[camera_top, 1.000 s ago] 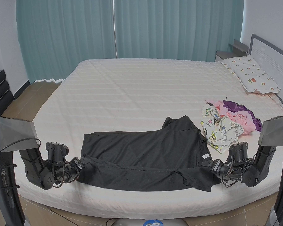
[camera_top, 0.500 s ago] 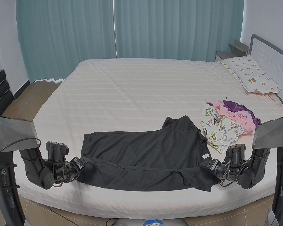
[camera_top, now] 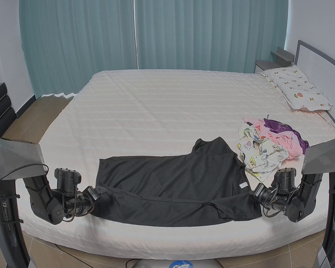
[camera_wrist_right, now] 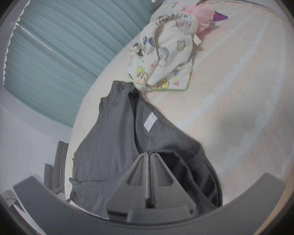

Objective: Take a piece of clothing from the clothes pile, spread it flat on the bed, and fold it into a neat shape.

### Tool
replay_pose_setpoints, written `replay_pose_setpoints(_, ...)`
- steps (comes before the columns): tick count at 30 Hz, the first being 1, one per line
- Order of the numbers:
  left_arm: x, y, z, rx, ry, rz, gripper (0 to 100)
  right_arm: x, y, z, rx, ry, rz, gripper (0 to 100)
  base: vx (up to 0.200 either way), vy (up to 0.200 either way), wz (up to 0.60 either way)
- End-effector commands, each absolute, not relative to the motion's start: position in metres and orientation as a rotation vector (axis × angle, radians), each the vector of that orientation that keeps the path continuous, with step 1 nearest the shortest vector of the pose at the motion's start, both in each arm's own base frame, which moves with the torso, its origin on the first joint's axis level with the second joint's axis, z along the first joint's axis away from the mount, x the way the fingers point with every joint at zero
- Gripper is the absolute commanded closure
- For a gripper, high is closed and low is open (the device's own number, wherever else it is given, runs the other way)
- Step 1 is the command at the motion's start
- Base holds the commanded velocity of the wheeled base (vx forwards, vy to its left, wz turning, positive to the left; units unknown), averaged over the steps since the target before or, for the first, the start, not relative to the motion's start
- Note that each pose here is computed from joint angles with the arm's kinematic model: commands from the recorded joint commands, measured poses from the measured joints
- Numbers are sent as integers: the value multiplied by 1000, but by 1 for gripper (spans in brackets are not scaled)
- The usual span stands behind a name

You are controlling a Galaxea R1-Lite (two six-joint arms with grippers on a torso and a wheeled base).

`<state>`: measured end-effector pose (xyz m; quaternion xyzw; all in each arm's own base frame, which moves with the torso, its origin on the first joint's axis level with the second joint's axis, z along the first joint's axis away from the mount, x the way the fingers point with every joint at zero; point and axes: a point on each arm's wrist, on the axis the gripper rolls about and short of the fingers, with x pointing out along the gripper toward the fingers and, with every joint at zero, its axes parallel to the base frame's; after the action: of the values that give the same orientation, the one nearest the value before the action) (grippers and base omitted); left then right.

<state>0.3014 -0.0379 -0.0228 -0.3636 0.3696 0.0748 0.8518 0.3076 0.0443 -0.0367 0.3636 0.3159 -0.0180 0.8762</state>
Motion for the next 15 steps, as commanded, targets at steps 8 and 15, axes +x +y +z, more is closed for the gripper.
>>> replay_pose_setpoints(8,302,-38,-24,-766,779,159,0,309,41,-41,775,659,-13,100,0,0,0)
replay_pose_setpoints(15,302,-38,-23,-765,778,157,0,306,38,-30,780,605,-9,0,0,0,0)
